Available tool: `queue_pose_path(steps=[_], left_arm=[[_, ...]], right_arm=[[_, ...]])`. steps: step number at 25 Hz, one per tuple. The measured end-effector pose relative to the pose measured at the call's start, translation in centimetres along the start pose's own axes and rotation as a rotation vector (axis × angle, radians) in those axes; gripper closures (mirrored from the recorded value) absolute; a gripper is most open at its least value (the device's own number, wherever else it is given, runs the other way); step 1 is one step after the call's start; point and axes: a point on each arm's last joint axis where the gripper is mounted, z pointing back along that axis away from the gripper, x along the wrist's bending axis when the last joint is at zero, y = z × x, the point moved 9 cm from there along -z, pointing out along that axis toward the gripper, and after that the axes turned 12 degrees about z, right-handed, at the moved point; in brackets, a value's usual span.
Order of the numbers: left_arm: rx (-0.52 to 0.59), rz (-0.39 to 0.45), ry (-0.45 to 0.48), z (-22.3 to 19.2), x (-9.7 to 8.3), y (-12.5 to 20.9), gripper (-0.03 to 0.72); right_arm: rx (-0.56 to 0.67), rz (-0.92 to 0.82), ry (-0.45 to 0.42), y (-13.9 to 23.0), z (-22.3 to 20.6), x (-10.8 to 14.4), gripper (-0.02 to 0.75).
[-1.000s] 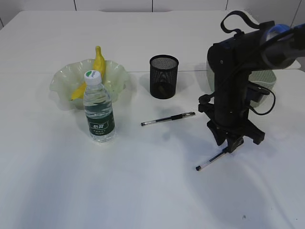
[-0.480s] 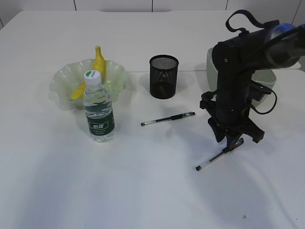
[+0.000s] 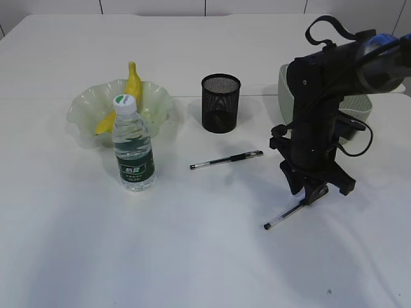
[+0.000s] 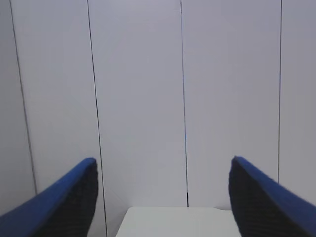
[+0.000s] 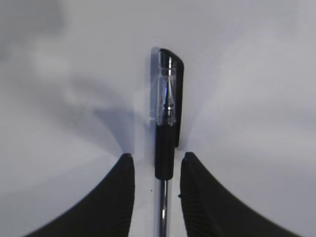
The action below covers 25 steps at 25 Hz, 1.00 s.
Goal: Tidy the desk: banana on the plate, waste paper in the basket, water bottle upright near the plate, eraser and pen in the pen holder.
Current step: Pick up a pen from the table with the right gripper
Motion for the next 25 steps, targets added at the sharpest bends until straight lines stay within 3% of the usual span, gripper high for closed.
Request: queue_pose_path(steps=[25], left_arm=[[0.0, 0.0, 0.0, 0.0, 0.0, 0.0, 0.099]], right_arm=[[0.02, -0.021, -0.01, -0.23, -0.49, 0.02, 0.498]])
